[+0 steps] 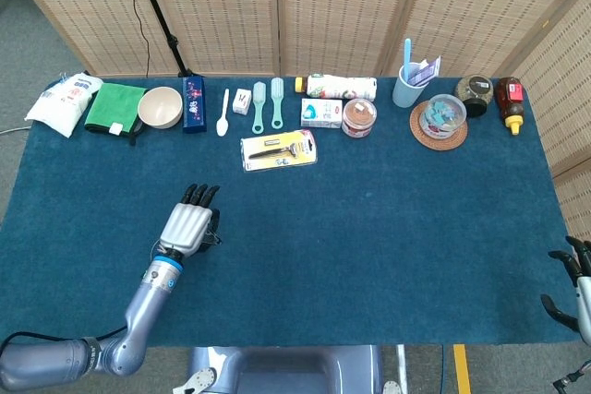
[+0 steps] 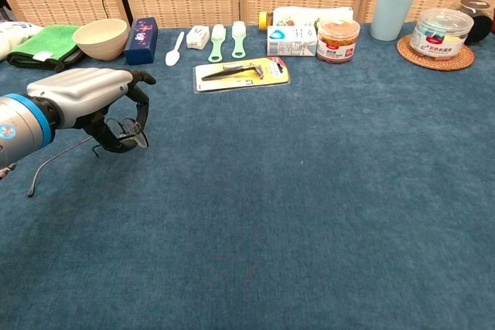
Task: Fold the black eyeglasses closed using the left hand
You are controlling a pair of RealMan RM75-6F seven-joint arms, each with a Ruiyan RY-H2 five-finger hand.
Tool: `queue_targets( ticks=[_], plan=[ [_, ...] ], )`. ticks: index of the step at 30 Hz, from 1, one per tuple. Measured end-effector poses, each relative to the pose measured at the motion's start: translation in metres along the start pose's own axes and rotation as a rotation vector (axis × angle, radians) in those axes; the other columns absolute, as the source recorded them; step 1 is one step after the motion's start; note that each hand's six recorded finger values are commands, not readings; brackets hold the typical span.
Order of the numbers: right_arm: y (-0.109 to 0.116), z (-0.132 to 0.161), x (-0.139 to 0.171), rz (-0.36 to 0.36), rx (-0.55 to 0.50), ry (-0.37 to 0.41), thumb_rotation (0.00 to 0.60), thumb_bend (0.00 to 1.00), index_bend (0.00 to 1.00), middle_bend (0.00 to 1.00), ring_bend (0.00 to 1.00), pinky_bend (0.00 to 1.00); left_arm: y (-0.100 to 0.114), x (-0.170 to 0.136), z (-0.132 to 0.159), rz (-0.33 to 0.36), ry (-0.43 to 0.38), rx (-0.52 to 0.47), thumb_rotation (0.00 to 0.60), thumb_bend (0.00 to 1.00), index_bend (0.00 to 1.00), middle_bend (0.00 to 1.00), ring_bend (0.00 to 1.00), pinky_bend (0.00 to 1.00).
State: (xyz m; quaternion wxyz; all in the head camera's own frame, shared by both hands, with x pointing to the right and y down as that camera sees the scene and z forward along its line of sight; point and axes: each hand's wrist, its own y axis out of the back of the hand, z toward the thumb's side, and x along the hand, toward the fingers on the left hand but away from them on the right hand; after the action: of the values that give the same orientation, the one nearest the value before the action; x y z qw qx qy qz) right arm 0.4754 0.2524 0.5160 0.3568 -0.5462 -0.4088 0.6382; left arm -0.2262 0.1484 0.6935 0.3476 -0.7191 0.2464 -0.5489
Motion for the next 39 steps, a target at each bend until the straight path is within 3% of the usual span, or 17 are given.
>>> queue_targets(
  ticks=[7, 21, 39],
  plan=[
    [-0.001, 0.000, -0.001, 0.005, -0.002, 0.000, 0.600, 0.27, 0.27, 0.14, 0.11, 0.27, -0.001, 0.004, 0.007, -0.047, -0.022, 0.035, 0.600, 0.31, 0.26, 0.00, 0.00, 0.00],
    [-0.001, -0.002, -0.001, 0.005, -0.007, -0.004, 0.600, 0.27, 0.27, 0.14, 0.11, 0.27, 0.018, 0.007, 0.012, -0.062, -0.040, 0.020, 0.600, 0.31, 0.20, 0.00, 0.00, 0.00],
    [-0.005, 0.004, -0.005, 0.014, -0.003, 0.013, 0.600, 0.27, 0.27, 0.14, 0.11, 0.27, 0.073, -0.031, -0.056, 0.060, 0.013, -0.275, 0.600, 0.31, 0.09, 0.00, 0.00, 0.00]
  ],
)
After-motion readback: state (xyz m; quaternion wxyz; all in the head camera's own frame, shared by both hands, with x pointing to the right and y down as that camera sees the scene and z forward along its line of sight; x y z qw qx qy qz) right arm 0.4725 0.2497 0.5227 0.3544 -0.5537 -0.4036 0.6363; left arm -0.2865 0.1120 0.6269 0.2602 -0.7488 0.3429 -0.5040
